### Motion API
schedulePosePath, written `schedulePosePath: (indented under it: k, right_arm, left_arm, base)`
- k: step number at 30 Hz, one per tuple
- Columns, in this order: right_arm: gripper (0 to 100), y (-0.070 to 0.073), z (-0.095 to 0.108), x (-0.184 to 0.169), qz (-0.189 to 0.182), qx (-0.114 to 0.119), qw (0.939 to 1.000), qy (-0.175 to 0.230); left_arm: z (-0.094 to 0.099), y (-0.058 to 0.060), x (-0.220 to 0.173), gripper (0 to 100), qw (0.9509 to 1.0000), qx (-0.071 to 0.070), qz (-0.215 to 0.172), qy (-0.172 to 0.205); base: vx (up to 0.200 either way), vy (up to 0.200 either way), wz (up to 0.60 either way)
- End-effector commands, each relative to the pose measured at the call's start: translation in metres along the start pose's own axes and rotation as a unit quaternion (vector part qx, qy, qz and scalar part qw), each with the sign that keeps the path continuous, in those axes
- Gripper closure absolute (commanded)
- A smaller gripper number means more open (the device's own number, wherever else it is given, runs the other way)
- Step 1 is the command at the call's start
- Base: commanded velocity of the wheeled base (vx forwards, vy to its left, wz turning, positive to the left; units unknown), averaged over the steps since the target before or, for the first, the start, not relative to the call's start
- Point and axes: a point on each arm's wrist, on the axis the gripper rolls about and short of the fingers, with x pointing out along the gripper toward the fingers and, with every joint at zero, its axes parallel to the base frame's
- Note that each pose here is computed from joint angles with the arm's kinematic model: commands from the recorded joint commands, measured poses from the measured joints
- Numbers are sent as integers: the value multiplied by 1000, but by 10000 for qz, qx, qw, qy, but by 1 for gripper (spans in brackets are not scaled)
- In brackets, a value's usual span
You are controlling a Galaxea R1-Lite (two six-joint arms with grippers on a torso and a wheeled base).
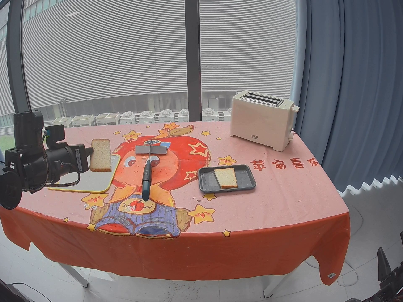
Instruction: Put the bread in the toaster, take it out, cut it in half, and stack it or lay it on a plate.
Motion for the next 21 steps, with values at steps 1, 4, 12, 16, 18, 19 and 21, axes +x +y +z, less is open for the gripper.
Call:
schedulePosePath:
  k: [1,4,12,16,18,19,21]
  right_arm:
    - [0,0,-5,0,2,-1,10000,13]
    - [0,0,-5,0,2,-1,10000,13]
    - [0,0,-5,0,2,-1,10000,13]
    - [0,0,-5,0,2,-1,10000,13]
    - [0,0,-5,0,2,-1,10000,13]
    - [0,0,-5,0,2,-1,10000,13]
    - [0,0,-5,0,2,-1,10000,13]
  left_arm:
    - [1,1,0,100,10000,-8,18,-18]
    - [-1,0,-1,100,10000,-13,1,31]
    - [-5,-1,2,100,10000,-2,-6,94]
    - [-9,-1,1,100,9999,-3,-6,163]
    - [-9,-1,1,100,9999,-4,-5,171]
    - [-9,-1,1,100,9999,-4,-5,171]
    - [-9,-1,0,100,9999,-3,-6,163]
  base:
    - [0,-200,0]
    - [0,-200,0]
    - [0,-200,0]
    - [0,-200,0]
    - [0,-200,0]
    - [0,-200,0]
    - [0,-200,0]
